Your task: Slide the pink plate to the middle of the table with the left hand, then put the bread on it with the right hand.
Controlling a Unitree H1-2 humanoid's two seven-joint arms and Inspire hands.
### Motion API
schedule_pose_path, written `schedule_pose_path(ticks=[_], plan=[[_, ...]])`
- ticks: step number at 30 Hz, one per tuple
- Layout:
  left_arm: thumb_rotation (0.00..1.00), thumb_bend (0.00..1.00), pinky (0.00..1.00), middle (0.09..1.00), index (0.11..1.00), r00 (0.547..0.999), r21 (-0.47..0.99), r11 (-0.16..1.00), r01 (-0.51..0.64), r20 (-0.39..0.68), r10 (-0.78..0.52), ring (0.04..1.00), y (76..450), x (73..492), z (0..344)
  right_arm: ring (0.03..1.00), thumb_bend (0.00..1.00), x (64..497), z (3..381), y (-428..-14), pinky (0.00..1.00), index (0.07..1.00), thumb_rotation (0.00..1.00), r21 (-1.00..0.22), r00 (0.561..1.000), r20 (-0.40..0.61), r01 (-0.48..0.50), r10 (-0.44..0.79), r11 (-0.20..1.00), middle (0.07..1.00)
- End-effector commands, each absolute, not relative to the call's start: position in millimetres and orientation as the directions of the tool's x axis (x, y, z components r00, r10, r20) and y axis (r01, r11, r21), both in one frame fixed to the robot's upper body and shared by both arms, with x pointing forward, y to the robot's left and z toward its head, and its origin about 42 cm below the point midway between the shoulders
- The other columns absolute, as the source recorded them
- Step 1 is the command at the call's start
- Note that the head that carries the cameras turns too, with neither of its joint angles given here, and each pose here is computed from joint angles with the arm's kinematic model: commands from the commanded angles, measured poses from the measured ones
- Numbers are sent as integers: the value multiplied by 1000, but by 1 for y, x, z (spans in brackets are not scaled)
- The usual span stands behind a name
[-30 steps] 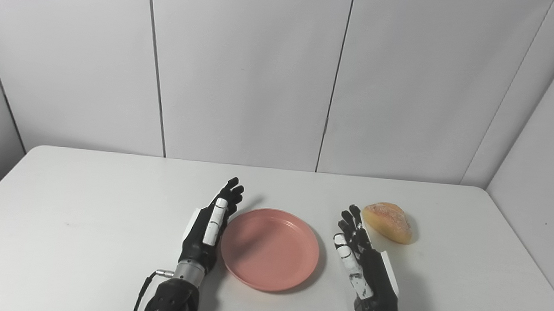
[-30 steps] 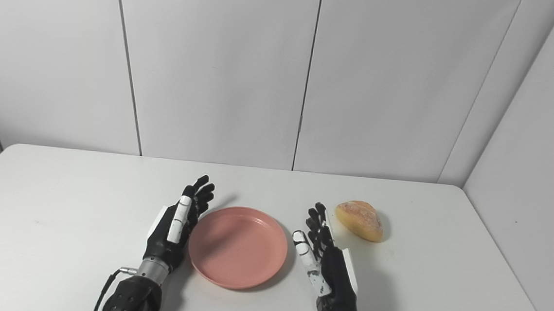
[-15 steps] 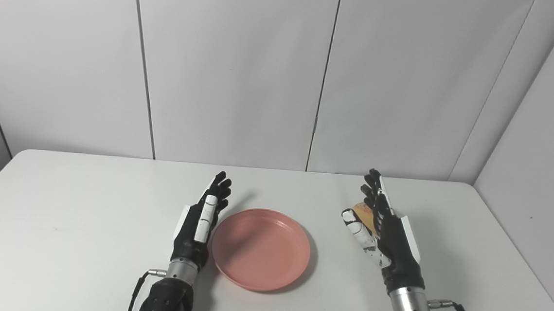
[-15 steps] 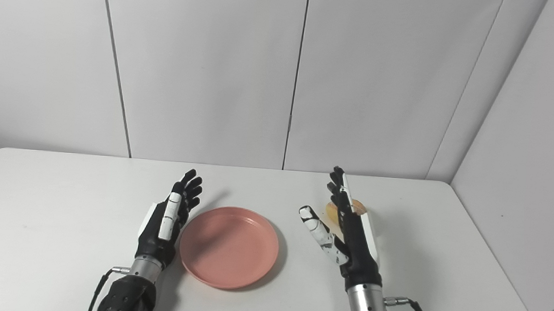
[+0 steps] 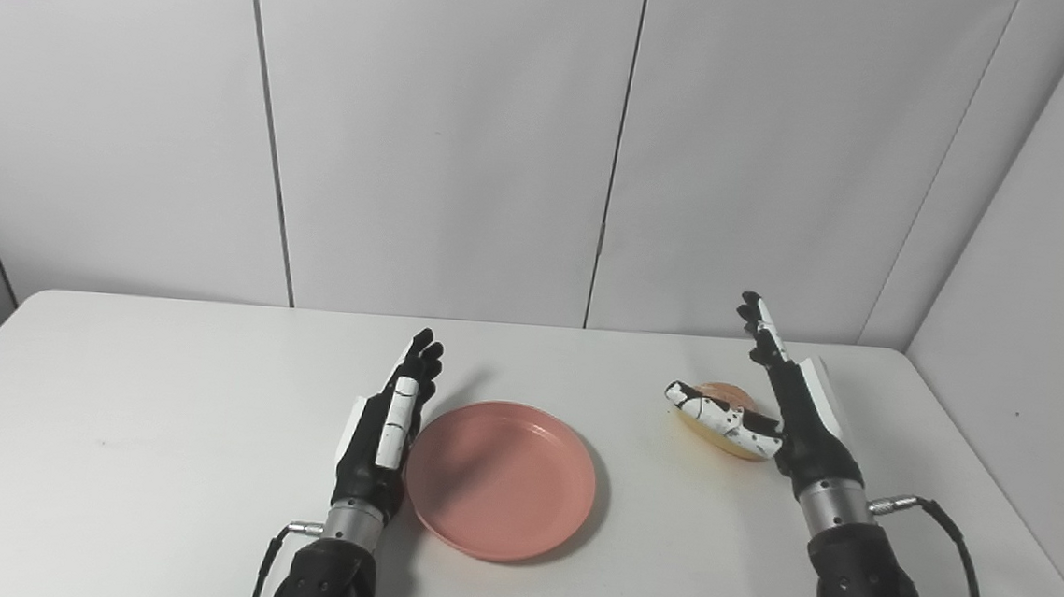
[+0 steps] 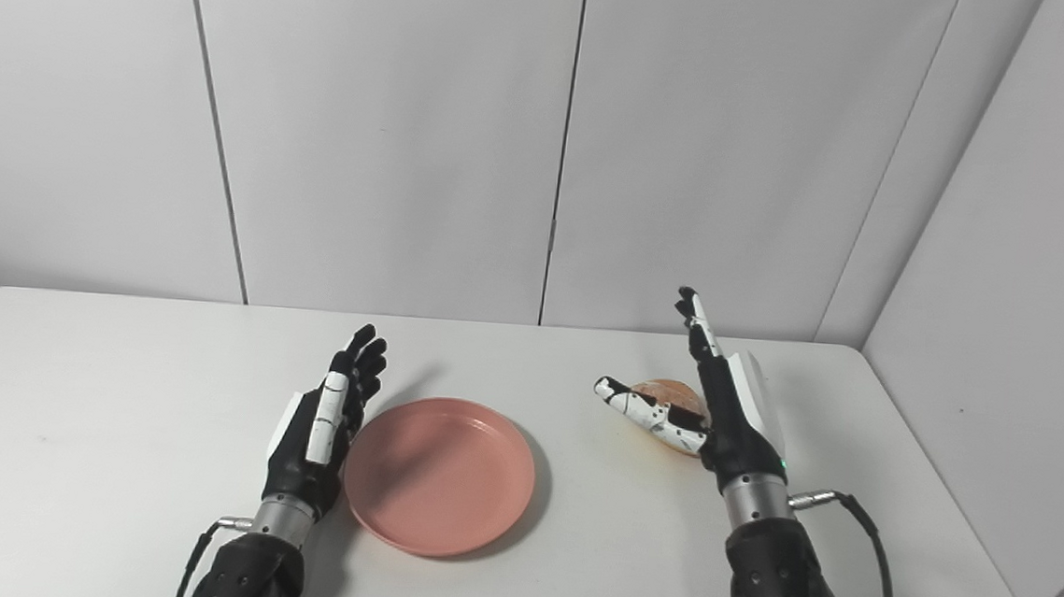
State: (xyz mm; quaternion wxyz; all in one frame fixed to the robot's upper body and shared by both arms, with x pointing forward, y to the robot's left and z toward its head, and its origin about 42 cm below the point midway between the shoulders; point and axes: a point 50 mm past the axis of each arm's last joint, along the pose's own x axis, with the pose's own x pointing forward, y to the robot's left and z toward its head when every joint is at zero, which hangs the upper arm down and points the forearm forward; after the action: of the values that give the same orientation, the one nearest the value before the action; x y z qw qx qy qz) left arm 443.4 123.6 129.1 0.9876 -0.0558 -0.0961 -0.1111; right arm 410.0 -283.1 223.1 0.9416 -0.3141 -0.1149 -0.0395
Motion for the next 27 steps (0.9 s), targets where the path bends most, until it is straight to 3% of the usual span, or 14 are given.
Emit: schedule_pose_path(ticks=[1,15,27], plan=[[1000,709,983,952,941,965,-91,971,223,161,-207,965,122,430,108,951,750,424,254,-291,907,978,523,-614,949,314,200,4,764,953],[1000,657,933,927,901,981,-80,986,147,142,-135,934,132,432,104,920,814,452,261,-323,825,955,496,-755,979,201,173,-28,632,948],[1000,689,944,915,896,985,-64,989,132,124,-123,924,134,430,104,902,855,464,247,-324,798,925,381,-814,996,86,92,-37,574,926]])
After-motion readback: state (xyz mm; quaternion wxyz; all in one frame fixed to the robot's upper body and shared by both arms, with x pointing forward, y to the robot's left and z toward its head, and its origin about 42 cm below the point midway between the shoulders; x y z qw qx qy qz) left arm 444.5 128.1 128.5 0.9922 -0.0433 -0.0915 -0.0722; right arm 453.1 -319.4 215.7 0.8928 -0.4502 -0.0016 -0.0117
